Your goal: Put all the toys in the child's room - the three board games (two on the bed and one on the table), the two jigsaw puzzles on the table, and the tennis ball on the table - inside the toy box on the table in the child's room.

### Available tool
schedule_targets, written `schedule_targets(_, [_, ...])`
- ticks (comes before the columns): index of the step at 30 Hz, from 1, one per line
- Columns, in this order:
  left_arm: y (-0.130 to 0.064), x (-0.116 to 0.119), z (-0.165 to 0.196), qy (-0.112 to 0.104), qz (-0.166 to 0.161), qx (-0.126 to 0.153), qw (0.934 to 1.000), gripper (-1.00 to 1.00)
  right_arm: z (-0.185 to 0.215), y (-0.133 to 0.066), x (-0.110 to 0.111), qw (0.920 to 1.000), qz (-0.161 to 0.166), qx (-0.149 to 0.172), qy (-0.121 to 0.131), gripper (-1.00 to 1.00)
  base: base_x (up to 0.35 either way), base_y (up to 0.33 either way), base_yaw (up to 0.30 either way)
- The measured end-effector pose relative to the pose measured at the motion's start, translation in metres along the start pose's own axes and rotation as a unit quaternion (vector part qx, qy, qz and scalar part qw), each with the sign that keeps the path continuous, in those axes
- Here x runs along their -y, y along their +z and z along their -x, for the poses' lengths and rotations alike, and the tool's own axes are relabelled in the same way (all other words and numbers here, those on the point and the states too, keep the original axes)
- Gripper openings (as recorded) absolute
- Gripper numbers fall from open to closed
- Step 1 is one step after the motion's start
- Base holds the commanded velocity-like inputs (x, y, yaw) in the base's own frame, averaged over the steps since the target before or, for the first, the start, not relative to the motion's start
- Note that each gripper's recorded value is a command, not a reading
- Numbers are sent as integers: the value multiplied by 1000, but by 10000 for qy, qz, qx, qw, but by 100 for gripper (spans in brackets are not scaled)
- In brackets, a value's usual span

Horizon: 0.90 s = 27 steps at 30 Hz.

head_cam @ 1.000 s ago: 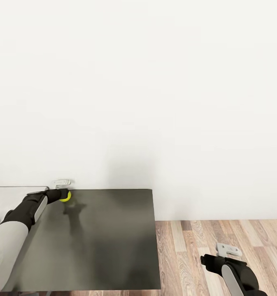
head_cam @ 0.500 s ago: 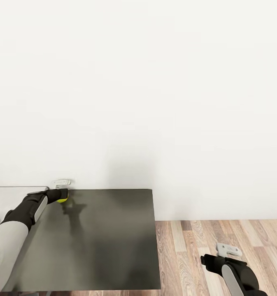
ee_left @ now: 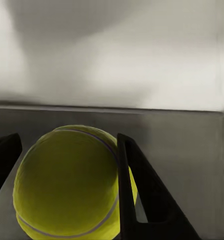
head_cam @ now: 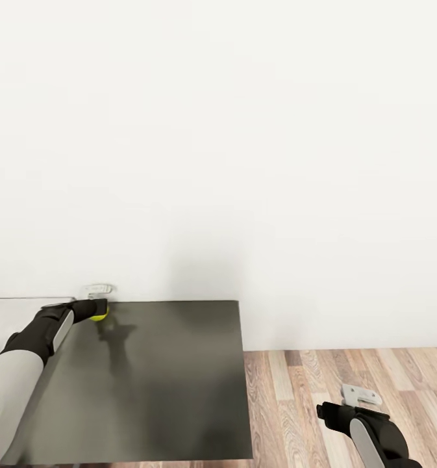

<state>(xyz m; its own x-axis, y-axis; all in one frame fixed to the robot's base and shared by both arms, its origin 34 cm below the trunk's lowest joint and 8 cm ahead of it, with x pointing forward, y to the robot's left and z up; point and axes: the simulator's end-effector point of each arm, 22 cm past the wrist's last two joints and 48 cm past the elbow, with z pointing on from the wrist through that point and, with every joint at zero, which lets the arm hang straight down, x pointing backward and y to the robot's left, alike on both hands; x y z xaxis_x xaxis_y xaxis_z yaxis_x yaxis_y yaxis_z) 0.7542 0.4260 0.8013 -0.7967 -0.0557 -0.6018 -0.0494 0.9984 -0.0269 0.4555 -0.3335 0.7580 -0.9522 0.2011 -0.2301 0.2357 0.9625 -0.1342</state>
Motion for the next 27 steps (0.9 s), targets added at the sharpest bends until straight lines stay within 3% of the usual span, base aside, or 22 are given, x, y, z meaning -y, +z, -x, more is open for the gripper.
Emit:
schedule_targets(4, [-3,10,3,4,-243,14,9997,-100,2,-2,0,10000,6,31,6,100,0,0,-74])
schedule_targets(17, [-13,12,12,-14,-405,92,9991,-100,8,-8,0,9999,27,127,23,100,-1,0,-75])
schedule_targets(21, [-26,20,1,-156,-1031,-239,9943,-100,11,-10,-2,9998,93,156,29,100,-169,0,-76])
schedule_targets(25, [-55,29,-1,-334,-1939,-435,9795,-100,14,-13,-14,9991,383,205,30,100,-165,0,-61])
schedule_targets(27, [-66,29,0,-394,-2194,-470,9737,-100,16,-15,-19,9985,504,232,31,100,-52,0,-24])
